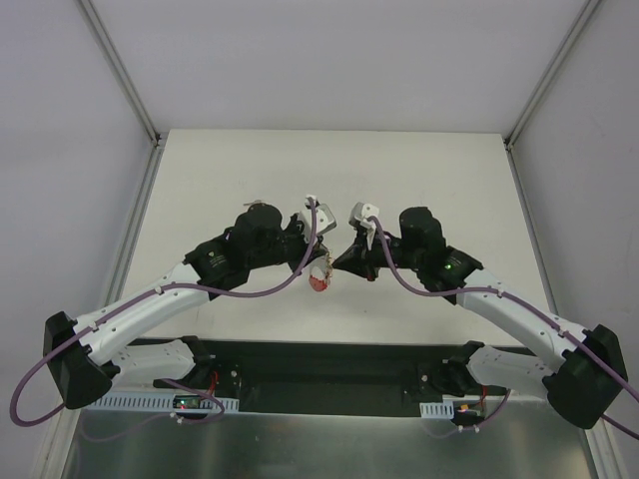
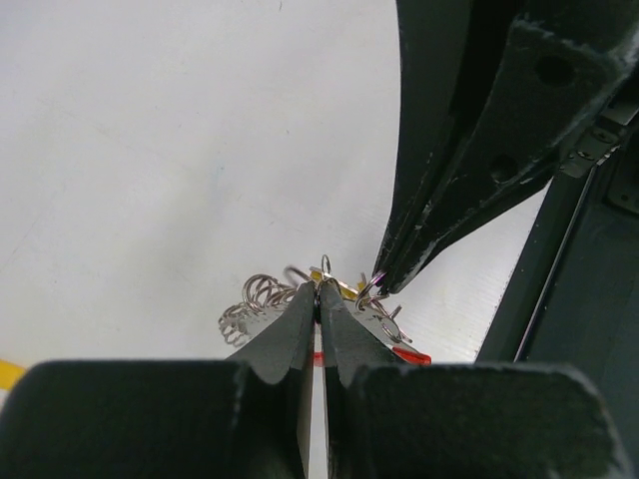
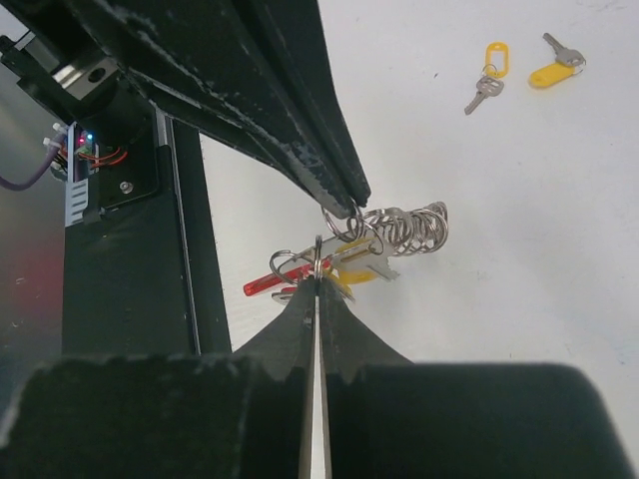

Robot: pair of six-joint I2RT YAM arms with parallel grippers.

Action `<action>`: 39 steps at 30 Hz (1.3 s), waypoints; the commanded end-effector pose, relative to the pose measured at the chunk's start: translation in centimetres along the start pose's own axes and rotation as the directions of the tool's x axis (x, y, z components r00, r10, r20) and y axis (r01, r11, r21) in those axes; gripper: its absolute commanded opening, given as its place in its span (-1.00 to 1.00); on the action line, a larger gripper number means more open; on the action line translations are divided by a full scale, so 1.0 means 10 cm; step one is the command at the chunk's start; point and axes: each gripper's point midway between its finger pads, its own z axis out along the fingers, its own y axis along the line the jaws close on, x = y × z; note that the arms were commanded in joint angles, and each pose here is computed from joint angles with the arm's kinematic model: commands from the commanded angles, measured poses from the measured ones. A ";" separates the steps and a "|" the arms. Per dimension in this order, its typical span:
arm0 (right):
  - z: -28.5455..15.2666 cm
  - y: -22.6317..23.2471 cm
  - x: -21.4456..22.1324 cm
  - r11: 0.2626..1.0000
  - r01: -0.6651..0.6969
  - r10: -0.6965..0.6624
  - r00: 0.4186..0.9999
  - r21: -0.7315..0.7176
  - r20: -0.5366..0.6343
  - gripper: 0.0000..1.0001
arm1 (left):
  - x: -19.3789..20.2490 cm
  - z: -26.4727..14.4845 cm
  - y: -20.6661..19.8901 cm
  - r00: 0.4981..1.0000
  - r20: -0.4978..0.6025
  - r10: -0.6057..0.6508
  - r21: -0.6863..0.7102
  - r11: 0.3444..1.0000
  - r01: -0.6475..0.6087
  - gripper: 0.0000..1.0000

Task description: Put the keys on the keyring

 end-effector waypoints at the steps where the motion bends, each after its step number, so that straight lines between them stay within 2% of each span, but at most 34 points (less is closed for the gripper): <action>1: -0.07 0.17 -0.08 0.994 0.083 -0.085 0.996 -0.064 -0.026 -0.97 | -0.21 -0.04 0.20 0.996 0.080 -0.024 -0.088 0.996 0.031 -1.00; 4: -0.04 0.28 -0.08 0.986 0.124 -0.130 0.990 -0.108 -0.050 -0.95 | -0.19 -0.01 0.19 0.997 0.073 -0.034 -0.079 0.996 0.040 -1.00; 9: 0.00 0.52 -0.09 0.963 0.172 -0.196 0.975 -0.206 -0.100 -0.43 | -0.17 0.02 0.16 0.997 0.067 -0.029 -0.059 0.998 0.033 -1.00; 10: 0.00 0.56 -0.01 0.962 0.156 -0.190 0.972 -0.225 -0.138 -0.22 | -0.17 0.02 0.15 0.997 0.067 -0.027 -0.055 0.998 0.030 -1.00; 11: -0.01 0.57 0.00 0.961 0.158 -0.194 0.970 -0.226 -0.147 -0.17 | -0.17 0.02 0.14 0.998 0.069 -0.017 -0.048 0.999 0.020 -1.00; 13: -0.02 0.52 -0.01 0.969 0.156 -0.185 0.972 -0.190 -0.148 -0.15 | -0.17 0.00 0.13 0.998 0.070 -0.003 -0.041 0.999 0.006 -1.00; 15: -0.05 0.34 -0.06 0.988 0.131 -0.141 0.979 -0.077 -0.145 -0.14 | -0.16 0.00 0.10 0.997 0.073 0.024 -0.024 0.999 -0.022 -1.00; 18: -0.13 0.15 -0.18 0.997 0.071 -0.070 0.995 0.010 -0.072 -0.14 | -0.18 -0.03 0.03 0.993 0.097 0.069 0.015 0.997 -0.071 -1.00; 21: -0.23 -0.01 -0.33 0.997 0.055 -0.057 0.998 0.053 0.032 -0.14 | -0.18 -0.05 -0.01 0.986 0.113 0.119 0.039 0.991 -0.124 -1.00; 23: -0.25 -0.09 -0.37 0.995 0.070 -0.073 0.996 0.071 0.049 -0.14 | -0.17 -0.06 -0.05 0.981 0.122 0.152 0.065 0.985 -0.161 -1.00; 29: -0.17 -0.16 -0.41 0.993 0.107 -0.111 0.991 0.046 0.078 -0.14 | -0.17 -0.09 -0.19 0.968 0.153 0.196 0.137 0.966 -0.218 -1.00; 39: -0.06 -0.09 -0.38 0.988 0.142 -0.138 0.988 -0.055 0.064 -0.14 | -0.20 -0.15 -0.26 0.957 0.185 0.224 0.168 0.952 -0.255 -1.00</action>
